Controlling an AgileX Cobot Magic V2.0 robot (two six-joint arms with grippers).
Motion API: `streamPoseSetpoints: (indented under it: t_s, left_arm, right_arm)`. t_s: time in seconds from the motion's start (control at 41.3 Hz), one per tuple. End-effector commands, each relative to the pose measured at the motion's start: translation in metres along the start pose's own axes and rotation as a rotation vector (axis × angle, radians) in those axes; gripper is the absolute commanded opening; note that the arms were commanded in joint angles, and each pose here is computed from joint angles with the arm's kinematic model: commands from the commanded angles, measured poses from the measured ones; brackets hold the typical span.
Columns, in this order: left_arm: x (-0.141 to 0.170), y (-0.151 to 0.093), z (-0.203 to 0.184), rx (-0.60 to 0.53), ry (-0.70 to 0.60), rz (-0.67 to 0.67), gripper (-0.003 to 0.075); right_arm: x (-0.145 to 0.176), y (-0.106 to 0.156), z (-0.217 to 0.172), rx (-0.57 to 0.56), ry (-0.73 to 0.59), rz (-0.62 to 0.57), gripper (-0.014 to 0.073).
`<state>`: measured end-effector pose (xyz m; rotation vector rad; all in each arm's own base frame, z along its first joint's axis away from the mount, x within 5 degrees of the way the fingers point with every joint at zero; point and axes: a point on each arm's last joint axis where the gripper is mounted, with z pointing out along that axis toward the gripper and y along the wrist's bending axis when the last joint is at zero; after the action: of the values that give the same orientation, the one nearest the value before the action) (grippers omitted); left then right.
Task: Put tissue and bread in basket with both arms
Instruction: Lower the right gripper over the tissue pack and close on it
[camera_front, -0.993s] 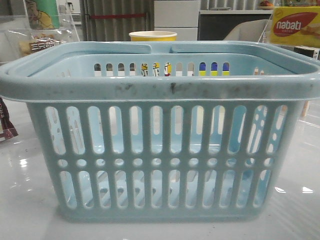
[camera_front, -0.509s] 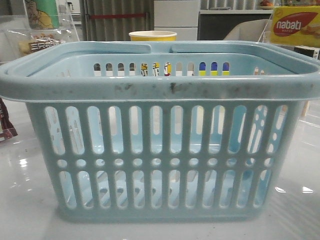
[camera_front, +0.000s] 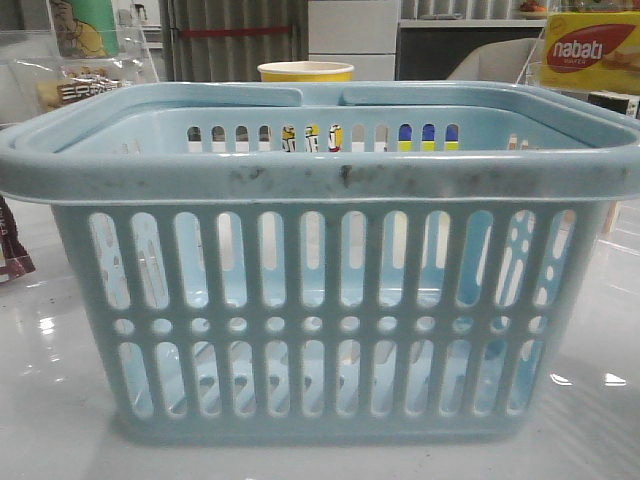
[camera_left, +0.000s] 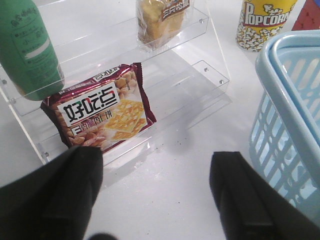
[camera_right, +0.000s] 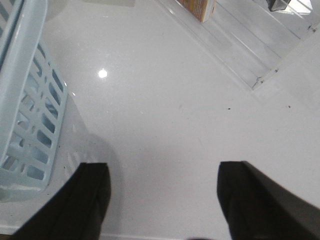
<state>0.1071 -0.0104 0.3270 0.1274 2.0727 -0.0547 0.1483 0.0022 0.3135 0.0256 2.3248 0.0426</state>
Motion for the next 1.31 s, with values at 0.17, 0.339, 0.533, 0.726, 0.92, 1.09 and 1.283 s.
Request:
streamPoseSetpoints:
  t_s: [0.17, 0.339, 0.533, 0.726, 0.92, 1.09, 1.283]
  left_arm:
    - [-0.015, 0.000, -0.003, 0.003, -0.104, -0.006, 0.0561]
    - [-0.015, 0.000, -0.003, 0.003, -0.104, -0.006, 0.0561]
    - [-0.015, 0.000, -0.003, 0.003, -0.104, -0.006, 0.0561]
    - [-0.015, 0.000, -0.003, 0.003, -0.104, -0.006, 0.0561]
    - [-0.015, -0.001, -0.003, 0.006, -0.104, -0.010, 0.0561]
    - [-0.015, -0.001, -0.003, 0.007, -0.104, -0.011, 0.0561]
    - [-0.015, -0.001, -0.003, 0.007, -0.104, -0.011, 0.0561]
  right_arm:
    - [-0.044, -0.019, 0.017, 0.091, -0.046, 0.037, 0.0604]
    - [-0.072, -0.045, 0.034, 0.159, -0.021, 0.123, 0.0604]
    - [-0.105, -0.073, 0.057, 0.204, -0.006, 0.190, 0.0604]
    - [-0.130, -0.086, 0.089, 0.208, 0.012, 0.196, 0.0604]
    - [-0.150, -0.097, 0.119, 0.209, 0.015, 0.194, 0.0604]
    - [-0.162, -0.105, 0.144, 0.212, 0.026, 0.191, 0.0604]
    - [-0.170, -0.111, 0.162, 0.220, 0.015, 0.181, 0.0604]
